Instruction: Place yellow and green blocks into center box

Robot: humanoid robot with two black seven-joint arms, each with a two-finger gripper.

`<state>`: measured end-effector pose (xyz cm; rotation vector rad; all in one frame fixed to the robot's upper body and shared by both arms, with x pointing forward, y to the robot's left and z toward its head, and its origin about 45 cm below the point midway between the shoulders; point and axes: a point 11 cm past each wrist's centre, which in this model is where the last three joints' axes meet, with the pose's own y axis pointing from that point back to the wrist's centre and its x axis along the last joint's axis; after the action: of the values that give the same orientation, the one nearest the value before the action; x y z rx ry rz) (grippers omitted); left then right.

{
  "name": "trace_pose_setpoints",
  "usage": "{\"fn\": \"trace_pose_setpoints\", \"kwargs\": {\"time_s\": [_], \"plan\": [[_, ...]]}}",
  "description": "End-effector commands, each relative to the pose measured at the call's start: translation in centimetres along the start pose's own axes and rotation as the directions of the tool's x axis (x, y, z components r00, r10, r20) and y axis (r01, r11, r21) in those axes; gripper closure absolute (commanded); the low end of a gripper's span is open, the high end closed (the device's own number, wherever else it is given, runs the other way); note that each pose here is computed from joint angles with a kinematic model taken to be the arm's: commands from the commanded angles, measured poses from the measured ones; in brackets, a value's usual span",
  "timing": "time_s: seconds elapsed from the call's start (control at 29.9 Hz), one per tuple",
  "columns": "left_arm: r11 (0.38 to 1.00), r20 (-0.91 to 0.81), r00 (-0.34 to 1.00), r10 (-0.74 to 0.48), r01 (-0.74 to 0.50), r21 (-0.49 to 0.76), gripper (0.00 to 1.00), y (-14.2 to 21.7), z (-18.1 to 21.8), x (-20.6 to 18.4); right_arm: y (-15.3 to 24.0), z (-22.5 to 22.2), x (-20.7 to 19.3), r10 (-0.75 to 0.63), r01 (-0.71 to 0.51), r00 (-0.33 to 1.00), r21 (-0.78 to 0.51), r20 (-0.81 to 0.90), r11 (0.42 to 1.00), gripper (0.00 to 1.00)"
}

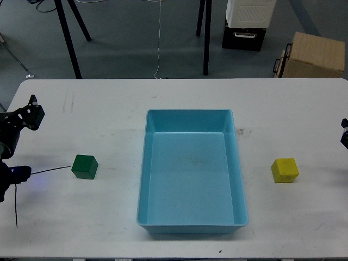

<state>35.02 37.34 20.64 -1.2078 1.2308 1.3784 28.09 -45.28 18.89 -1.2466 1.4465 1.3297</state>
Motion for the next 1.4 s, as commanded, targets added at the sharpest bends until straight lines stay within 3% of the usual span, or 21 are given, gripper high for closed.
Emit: {"fn": "trace_pose_setpoints", "kwargs": {"time_s": [0.0,0.3,0.9,1.37], "plan": [[1.000,0.000,1.000,0.001,-0.001,-0.001,0.00,0.0,0.0,0.1,0.0,0.0,0.0,0.000,0.000,1.000,-0.001,0.000,1.000,0.00],[1.000,-0.005,1.000,-0.015,0.015,0.018,0.00,0.1,-0.6,-0.4,0.1,-0.2,0.2,0.005,-0.005,1.000,0.007,-0.003,1.000,0.00],[1.000,-0.006,1.000,-0.011,0.011,0.018,0.00,0.1,-0.5,-0.3,0.2,-4.5,1.5,0.036,-0.030,0.999,0.139,-0.040,0.990,0.00],[1.000,-0.010,1.000,-0.016,0.016,0.019,0.00,0.1,-0.6,-0.4,0.2,-4.2,2.1,0.041,-0.037,0.999,0.138,-0.028,0.990,0.00]]}}
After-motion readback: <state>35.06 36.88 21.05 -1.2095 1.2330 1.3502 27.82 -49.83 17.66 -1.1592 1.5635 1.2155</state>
